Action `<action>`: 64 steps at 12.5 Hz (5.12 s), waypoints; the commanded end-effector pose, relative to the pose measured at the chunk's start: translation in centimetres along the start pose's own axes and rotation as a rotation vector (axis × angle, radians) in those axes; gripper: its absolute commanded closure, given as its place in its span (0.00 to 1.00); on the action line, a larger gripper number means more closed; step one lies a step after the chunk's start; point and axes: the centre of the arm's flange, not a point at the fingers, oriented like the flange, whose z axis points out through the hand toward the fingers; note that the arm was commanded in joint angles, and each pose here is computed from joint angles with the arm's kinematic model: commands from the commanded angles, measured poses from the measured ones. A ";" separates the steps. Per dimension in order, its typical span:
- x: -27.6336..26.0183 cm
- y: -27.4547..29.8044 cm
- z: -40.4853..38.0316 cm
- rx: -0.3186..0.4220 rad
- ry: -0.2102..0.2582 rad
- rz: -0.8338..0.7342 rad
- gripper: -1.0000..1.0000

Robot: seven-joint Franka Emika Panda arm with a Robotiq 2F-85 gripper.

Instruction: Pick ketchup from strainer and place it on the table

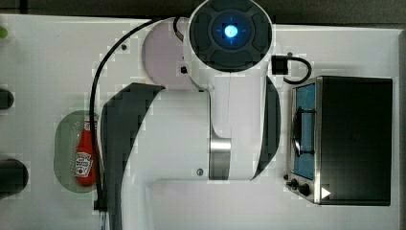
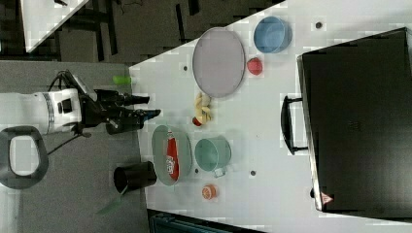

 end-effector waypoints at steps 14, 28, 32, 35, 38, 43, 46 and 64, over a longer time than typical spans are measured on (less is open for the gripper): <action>-24.1 -12.0 4.6 0.050 0.066 -0.490 0.00; -37.2 -16.9 24.2 0.063 -0.113 -0.699 0.00; -38.1 -16.9 29.5 0.066 -0.170 -0.660 0.00; -38.6 -16.8 32.8 0.065 -0.186 -0.641 0.00; -38.5 -16.6 35.3 0.057 -0.183 -0.653 0.04; -38.7 -17.0 34.7 0.072 -0.171 -0.666 0.41; -39.0 -17.4 30.9 0.056 -0.129 -0.672 0.41; -10.2 -14.2 8.1 -0.011 -0.073 -0.240 0.41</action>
